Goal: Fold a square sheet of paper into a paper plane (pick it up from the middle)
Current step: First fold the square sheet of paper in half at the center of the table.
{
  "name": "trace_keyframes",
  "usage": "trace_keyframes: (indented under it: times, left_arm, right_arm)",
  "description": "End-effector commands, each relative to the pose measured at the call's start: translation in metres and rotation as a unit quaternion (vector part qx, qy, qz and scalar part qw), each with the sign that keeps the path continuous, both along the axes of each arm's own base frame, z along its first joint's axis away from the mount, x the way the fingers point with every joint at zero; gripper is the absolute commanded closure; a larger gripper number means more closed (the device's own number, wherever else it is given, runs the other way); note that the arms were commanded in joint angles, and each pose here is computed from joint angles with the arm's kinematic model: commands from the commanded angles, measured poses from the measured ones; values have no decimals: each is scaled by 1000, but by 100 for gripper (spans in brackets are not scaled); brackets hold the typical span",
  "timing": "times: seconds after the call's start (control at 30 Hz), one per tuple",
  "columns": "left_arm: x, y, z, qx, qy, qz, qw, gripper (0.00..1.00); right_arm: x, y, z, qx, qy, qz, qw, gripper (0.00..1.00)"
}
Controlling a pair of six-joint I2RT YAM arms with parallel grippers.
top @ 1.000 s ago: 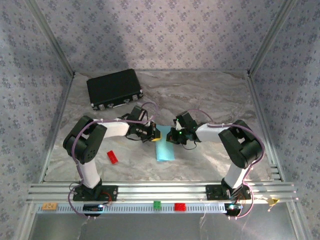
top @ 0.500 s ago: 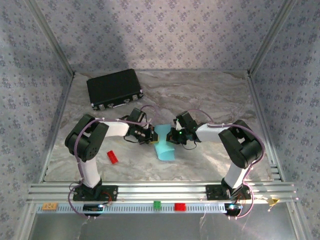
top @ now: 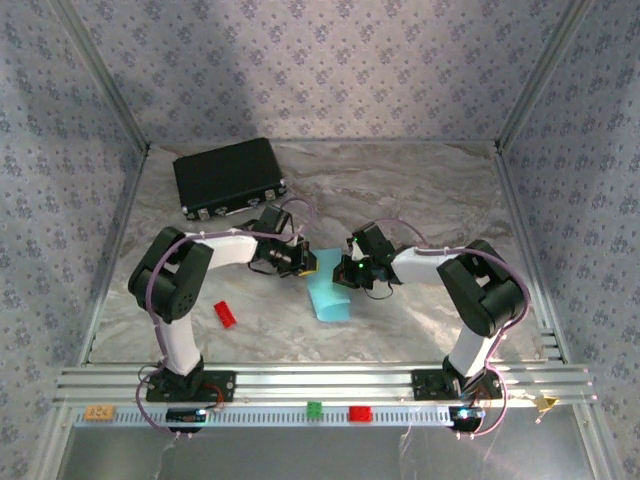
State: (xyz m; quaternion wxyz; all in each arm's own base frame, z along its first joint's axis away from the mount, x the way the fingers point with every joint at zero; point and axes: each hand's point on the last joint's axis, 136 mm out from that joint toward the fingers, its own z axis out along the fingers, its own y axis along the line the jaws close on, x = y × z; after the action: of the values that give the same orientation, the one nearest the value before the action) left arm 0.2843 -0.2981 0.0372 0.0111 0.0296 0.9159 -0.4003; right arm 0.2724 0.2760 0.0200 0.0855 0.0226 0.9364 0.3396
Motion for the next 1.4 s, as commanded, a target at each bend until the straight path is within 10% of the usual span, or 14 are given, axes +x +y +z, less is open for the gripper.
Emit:
trace_keyframes:
  times: [0.0,1.03,1.37]
  left_arm:
    - [0,2,-13,-6,15,-8,1000,100]
    - [31,19,-31,23,22,14,999,100]
    - [39,1,24,-43,-18,-6,999,100]
  right_arm:
    - [-20,-23,-32,-60,47,-10,997,100]
    - [-21,-24,-30,-67,46,-9,997,100]
    - [-20,-26,-30,-69,46,-10,997,100]
